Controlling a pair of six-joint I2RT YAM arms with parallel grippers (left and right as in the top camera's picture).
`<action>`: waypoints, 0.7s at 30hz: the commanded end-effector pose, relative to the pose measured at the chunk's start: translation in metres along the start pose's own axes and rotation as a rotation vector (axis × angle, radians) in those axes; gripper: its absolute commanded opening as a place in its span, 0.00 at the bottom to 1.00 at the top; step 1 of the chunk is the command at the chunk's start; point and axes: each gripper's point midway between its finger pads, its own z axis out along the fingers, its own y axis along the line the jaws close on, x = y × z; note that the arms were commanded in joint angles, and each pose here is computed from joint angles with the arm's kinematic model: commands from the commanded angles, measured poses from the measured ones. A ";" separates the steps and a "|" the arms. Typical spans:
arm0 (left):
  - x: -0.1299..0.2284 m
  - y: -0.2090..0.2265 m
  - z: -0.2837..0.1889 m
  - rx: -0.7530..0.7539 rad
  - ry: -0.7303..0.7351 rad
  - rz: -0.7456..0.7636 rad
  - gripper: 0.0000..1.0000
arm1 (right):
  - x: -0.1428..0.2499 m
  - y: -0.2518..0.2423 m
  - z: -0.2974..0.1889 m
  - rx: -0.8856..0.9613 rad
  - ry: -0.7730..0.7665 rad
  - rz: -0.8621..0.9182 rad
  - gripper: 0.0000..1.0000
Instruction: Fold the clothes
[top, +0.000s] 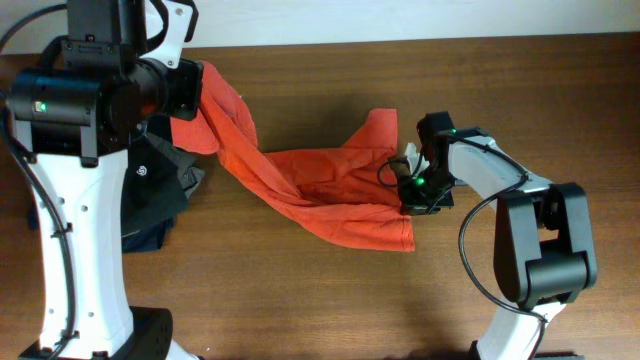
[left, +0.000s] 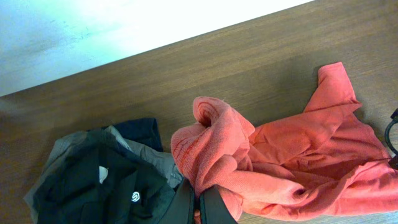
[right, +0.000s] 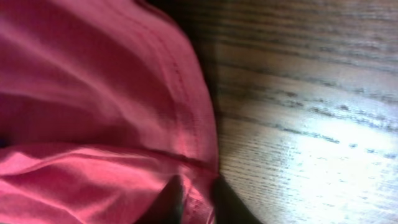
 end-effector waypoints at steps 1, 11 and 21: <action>-0.005 0.000 -0.015 0.000 -0.044 -0.016 0.01 | 0.000 0.003 0.000 -0.009 -0.004 -0.010 0.11; -0.005 0.000 -0.016 0.000 -0.044 -0.016 0.01 | -0.010 0.018 -0.107 0.055 -0.266 -0.080 0.05; -0.008 0.001 -0.016 -0.003 -0.055 -0.009 0.01 | 0.025 -0.005 -0.220 0.209 -0.590 0.074 0.05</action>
